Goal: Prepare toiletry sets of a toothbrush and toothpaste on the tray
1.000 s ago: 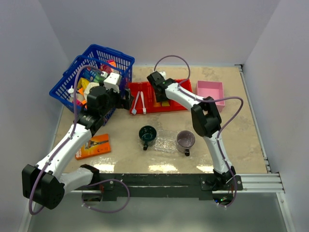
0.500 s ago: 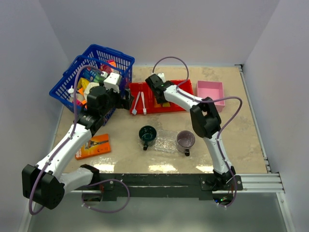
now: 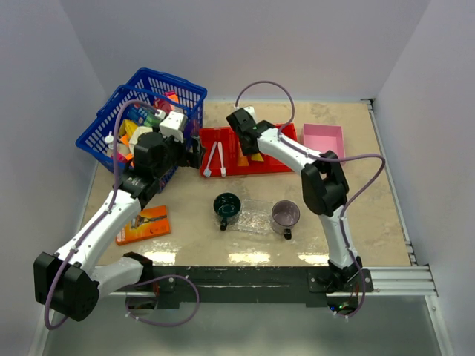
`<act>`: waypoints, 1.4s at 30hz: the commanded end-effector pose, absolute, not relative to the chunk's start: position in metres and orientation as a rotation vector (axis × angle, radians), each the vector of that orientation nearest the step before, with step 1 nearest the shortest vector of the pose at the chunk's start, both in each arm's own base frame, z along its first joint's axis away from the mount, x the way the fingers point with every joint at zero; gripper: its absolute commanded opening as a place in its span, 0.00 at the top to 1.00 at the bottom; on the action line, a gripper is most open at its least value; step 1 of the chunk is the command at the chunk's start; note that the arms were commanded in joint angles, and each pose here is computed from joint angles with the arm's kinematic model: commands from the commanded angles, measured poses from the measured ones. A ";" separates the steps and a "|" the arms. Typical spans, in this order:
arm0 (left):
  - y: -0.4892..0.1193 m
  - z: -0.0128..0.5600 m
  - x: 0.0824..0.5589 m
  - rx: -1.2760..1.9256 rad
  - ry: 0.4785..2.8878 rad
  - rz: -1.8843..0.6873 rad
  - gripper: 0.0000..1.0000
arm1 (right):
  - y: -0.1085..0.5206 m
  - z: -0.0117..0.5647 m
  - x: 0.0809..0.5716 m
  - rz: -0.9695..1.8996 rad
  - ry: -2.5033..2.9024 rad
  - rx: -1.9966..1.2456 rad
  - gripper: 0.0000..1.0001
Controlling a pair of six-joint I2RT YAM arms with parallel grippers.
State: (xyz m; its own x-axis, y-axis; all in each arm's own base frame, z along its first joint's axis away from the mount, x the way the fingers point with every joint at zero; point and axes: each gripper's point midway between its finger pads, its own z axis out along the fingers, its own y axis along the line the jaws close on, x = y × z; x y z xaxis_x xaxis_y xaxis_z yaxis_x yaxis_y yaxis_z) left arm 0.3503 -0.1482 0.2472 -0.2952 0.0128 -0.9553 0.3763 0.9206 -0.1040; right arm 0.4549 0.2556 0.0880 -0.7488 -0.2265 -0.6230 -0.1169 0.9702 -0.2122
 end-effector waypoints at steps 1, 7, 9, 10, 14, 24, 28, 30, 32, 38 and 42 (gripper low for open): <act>-0.150 0.268 0.354 0.273 1.782 -0.386 0.00 | 0.260 0.130 0.458 -0.124 2.332 -0.226 1.00; -0.152 0.266 0.355 0.273 1.792 -0.392 0.00 | 0.259 0.144 0.448 -0.055 2.301 -0.270 1.00; -0.153 0.265 0.355 0.277 1.795 -0.396 0.00 | 0.256 0.143 0.444 -0.062 2.308 -0.277 1.00; -0.153 0.263 0.355 0.278 1.800 -0.396 0.00 | 0.258 0.143 0.442 -0.051 2.309 -0.284 1.00; -0.154 0.264 0.355 0.284 1.799 -0.404 0.00 | 0.262 0.137 0.435 0.008 2.327 -0.298 1.00; -0.179 0.257 0.350 0.428 1.794 -0.515 0.00 | 0.274 0.148 0.425 0.204 2.316 -0.324 1.00; -0.195 0.246 0.345 0.538 1.798 -0.587 0.00 | 0.273 0.153 0.424 0.289 2.320 -0.333 1.00; -0.204 0.243 0.340 0.619 1.780 -0.622 0.00 | 0.275 0.157 0.421 0.350 2.317 -0.359 1.00; -0.211 0.246 0.339 0.681 1.731 -0.646 0.01 | 0.277 0.161 0.419 0.384 2.309 -0.387 1.00; -0.230 0.256 0.327 0.912 1.537 -0.694 0.02 | 0.284 0.169 0.411 0.498 2.309 -0.447 1.00; -0.232 0.241 0.334 1.021 1.510 -0.638 0.04 | 0.286 0.180 0.404 0.550 2.297 -0.496 1.00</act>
